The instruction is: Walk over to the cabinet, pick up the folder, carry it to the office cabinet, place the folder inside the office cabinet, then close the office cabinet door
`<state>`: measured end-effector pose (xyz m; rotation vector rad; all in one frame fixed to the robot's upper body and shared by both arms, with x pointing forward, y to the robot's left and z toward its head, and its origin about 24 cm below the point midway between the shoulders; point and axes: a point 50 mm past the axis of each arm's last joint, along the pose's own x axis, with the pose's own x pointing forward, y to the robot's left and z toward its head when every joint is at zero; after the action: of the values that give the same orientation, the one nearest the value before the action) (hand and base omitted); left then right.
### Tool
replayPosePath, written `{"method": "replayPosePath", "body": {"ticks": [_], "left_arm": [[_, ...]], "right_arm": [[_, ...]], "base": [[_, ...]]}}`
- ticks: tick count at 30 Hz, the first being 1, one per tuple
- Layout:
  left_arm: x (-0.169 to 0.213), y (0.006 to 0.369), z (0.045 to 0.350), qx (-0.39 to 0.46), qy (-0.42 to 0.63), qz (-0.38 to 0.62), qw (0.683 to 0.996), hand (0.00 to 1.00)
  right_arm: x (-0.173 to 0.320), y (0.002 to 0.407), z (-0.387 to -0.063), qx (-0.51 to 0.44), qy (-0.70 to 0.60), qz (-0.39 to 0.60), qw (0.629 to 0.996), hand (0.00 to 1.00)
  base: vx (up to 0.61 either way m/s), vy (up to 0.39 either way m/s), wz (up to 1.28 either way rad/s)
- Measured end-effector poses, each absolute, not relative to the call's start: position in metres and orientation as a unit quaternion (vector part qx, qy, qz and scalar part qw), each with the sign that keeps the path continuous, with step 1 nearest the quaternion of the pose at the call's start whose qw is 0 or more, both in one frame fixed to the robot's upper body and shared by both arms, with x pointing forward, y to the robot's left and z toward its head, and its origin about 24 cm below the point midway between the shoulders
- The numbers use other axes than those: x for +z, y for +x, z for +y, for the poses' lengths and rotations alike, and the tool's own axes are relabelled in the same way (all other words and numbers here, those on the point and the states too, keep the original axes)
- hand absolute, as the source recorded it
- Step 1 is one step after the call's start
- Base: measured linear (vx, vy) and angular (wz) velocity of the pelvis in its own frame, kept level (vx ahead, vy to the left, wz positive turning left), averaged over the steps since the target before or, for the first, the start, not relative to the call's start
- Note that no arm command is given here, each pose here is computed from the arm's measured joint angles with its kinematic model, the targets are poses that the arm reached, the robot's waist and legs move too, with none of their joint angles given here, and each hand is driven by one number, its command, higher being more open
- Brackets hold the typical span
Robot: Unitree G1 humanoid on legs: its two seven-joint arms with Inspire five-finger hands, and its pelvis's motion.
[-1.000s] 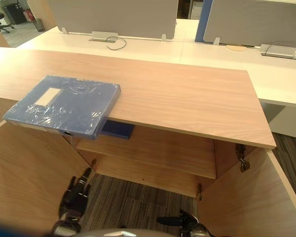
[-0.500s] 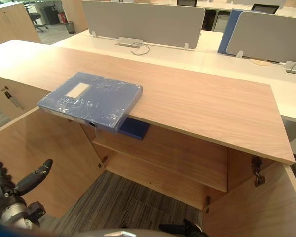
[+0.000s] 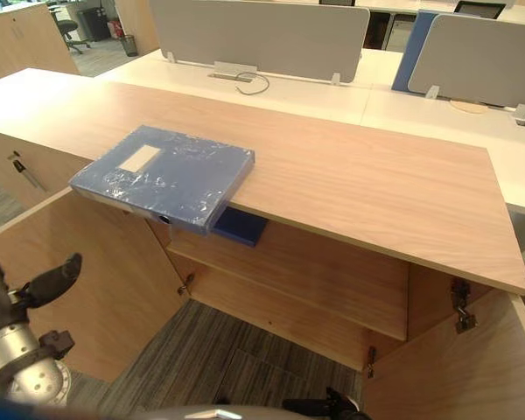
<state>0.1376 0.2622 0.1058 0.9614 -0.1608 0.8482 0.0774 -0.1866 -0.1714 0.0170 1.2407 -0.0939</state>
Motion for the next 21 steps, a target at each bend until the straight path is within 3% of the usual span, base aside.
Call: {"method": "replayPosePath", "body": {"ticks": [5, 9, 21], "left_arm": [[0.118, 0.148, 0.255, 0.341, 0.512, -0.128, 0.778, 1.0], [0.136, 0.157, 0.258, 0.299, 0.59, -0.174, 0.73, 1.0], [0.16, 0.185, 0.262, 0.244, 0.669, -0.246, 0.657, 1.0]], "right_arm": [[-0.171, 0.082, -0.189, -0.036, -0.005, 0.577, 0.816, 1.0], [-0.17, 0.085, -0.188, -0.018, -0.021, 0.575, 0.818, 1.0], [-0.17, 0.086, -0.19, -0.017, -0.025, 0.571, 0.82, 1.0]], "base": [[-0.01, -0.023, -0.06], [-0.01, -0.024, -0.05], [-0.03, -0.022, -0.08]]}}
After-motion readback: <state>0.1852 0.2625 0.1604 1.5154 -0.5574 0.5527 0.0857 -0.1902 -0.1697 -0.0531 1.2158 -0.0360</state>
